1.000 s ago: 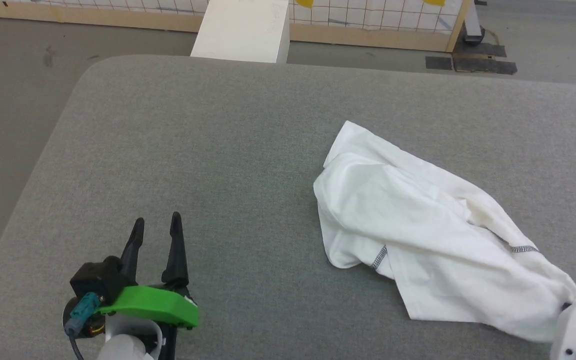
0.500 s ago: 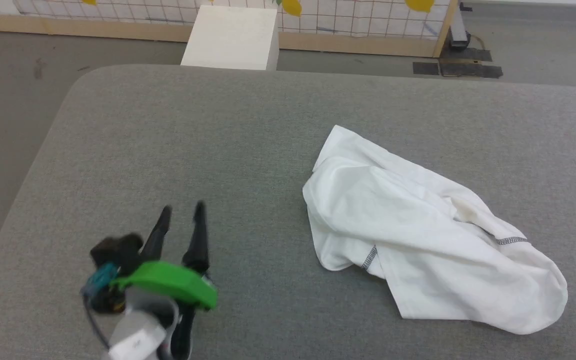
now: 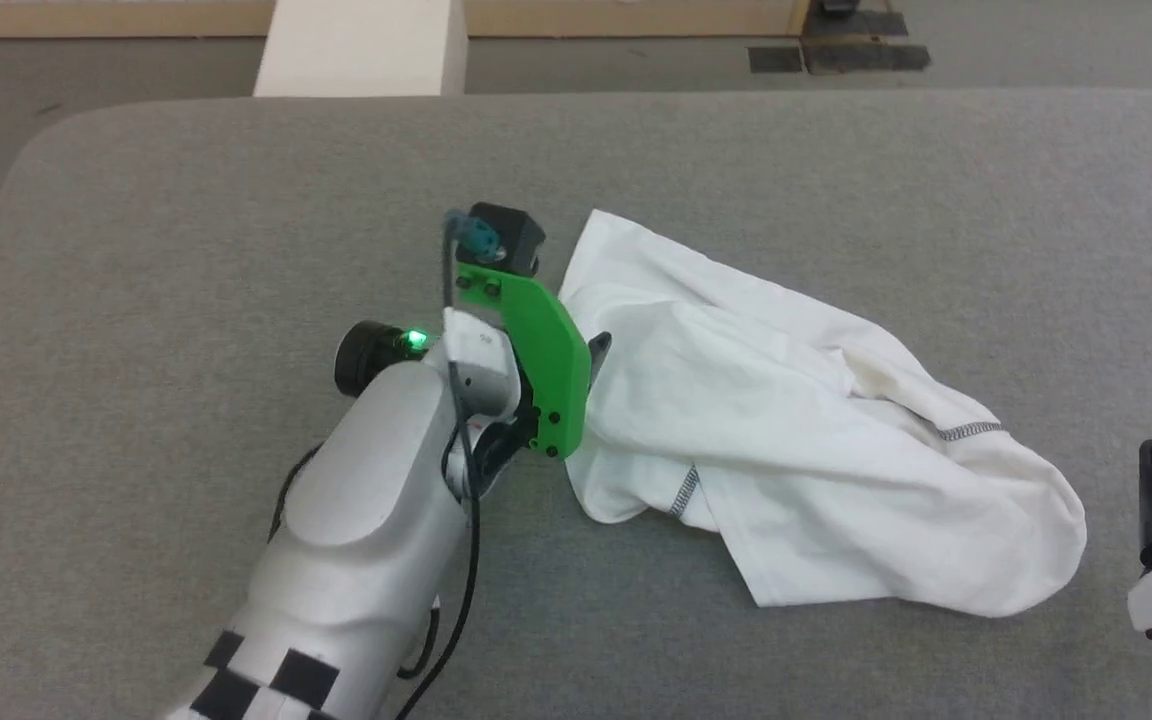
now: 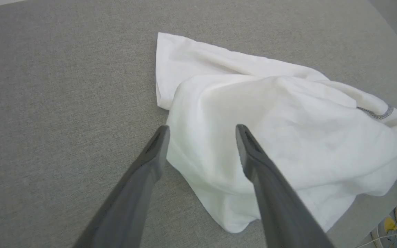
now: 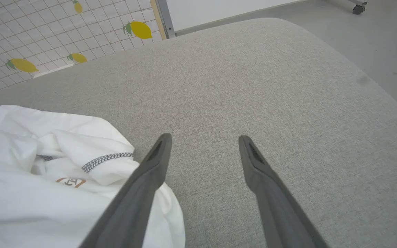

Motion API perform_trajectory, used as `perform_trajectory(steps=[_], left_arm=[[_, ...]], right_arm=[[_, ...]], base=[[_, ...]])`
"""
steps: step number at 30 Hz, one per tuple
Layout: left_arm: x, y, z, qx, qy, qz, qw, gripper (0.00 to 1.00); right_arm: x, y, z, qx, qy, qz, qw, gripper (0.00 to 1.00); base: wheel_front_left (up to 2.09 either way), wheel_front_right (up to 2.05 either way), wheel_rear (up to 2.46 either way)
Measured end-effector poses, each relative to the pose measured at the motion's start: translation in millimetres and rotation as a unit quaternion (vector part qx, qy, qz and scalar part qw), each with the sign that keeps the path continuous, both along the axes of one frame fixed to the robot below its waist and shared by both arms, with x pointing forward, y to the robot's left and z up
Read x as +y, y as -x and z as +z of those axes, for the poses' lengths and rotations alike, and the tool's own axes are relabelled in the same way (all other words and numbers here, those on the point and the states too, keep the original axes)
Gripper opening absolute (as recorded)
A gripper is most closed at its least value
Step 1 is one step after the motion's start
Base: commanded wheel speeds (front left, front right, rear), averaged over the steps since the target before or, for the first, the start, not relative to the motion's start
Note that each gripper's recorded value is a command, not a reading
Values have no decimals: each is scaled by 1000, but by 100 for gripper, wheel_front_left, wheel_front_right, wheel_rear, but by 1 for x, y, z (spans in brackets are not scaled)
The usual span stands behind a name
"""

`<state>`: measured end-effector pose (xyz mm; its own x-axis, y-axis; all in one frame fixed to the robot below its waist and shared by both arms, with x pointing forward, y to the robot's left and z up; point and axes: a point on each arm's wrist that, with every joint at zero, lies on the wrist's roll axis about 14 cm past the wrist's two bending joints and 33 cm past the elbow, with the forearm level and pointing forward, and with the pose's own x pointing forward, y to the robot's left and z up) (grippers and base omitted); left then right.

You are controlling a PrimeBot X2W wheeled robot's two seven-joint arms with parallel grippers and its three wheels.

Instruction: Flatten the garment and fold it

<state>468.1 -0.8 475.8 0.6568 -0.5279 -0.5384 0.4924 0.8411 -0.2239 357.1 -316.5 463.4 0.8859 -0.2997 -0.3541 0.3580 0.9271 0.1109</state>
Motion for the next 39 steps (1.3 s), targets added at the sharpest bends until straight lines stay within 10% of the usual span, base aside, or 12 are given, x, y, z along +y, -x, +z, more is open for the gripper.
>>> perform_trajectory(steps=[10,11,12,26,32,39], left_arm=[[-1,-3,-62,78,-79,-26,994,100],[-1,-2,-65,81,-78,-29,993,3],[-3,-2,-66,84,-70,-29,994,0],[18,-33,35,-40,145,68,986,0],[113,-35,79,-129,183,208,952,0],[244,42,15,-80,122,412,899,0]], right_arm=[[-13,9,-22,30,1,-24,999,100],[-14,8,-23,30,1,-25,999,100],[-13,7,-23,30,1,-23,999,100],[13,-13,-17,19,2,20,1000,100],[37,-27,-9,8,-1,58,998,100],[67,-43,-2,-4,-5,102,995,100]], base=[[0,0,0],[0,0,0],[0,0,0],[0,0,0],[0,0,0],[0,0,0]])
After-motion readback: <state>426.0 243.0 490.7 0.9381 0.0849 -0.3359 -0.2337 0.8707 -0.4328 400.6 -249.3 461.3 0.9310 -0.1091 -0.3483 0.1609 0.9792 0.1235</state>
